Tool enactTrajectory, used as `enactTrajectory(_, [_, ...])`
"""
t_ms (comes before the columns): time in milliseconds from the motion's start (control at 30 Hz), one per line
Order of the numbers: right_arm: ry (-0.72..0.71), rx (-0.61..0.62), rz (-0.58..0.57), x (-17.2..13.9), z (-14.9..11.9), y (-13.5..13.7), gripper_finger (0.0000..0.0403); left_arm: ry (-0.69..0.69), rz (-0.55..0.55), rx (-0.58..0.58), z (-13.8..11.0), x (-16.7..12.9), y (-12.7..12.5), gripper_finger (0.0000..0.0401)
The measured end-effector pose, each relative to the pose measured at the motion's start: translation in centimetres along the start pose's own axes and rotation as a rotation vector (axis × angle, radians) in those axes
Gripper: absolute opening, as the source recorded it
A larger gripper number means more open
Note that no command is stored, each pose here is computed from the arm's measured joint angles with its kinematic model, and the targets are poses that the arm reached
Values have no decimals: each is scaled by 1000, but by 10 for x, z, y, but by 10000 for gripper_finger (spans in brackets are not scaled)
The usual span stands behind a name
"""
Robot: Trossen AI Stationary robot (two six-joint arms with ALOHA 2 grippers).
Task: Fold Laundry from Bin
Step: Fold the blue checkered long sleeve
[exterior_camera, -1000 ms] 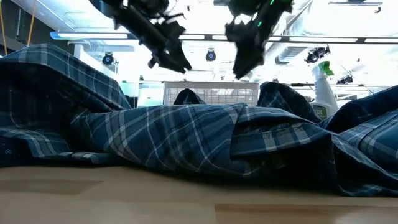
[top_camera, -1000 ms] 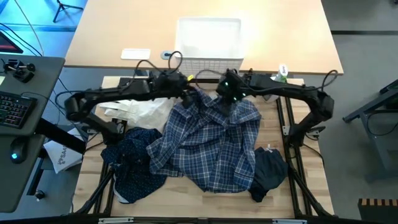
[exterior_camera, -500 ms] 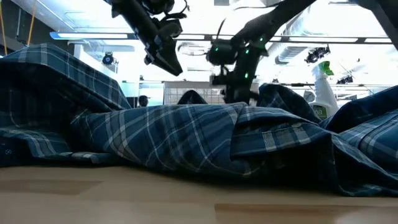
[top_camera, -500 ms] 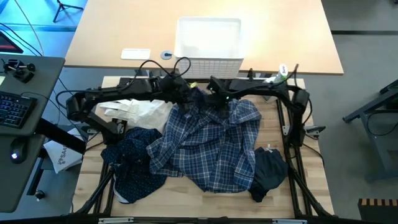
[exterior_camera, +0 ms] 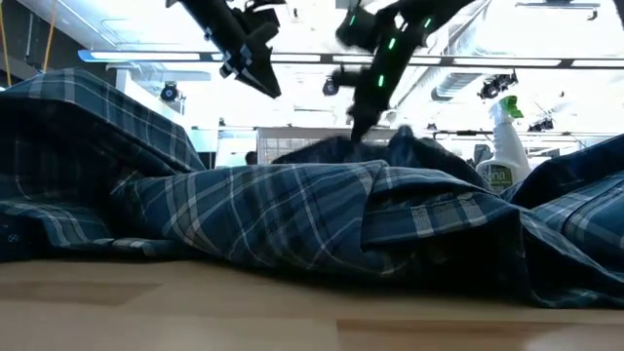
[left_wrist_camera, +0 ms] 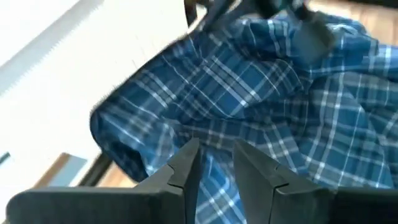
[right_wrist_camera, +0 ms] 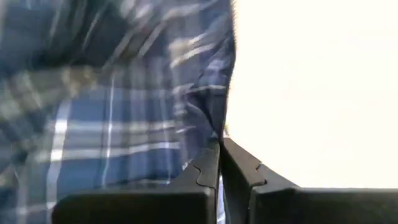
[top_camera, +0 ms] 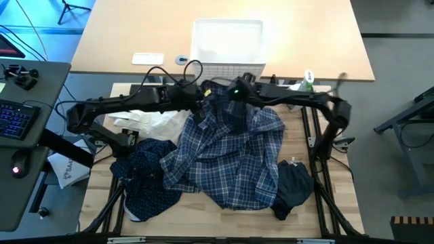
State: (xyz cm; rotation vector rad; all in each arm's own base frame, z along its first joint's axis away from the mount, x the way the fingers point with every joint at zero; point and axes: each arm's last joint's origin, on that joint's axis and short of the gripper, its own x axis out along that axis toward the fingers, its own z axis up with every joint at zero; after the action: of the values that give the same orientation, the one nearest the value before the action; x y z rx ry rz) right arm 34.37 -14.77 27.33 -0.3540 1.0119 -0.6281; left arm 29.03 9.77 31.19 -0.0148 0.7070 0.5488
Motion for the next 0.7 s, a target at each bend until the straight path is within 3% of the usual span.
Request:
enactTrajectory(167, [-203,62,-45,-67,10,-22,2,-119,-7,66,11,-12,-2,72])
enactTrajectory(367, [-345,-7,-27,-120,11,-18,1,-333,-76,306,29,-17,-9,93])
enactTrajectory(533, [-386,-62,12,-134,14,-2,1,-490,-60,273,44,-22,-4,152])
enactTrajectory(633, [-383,-83,12,-139,15,7,1,-471,-49,188,43,-18,8,192])
enactTrajectory(700, [-373,-95,7,-141,15,13,1,-439,-106,154,40,-9,16,216])
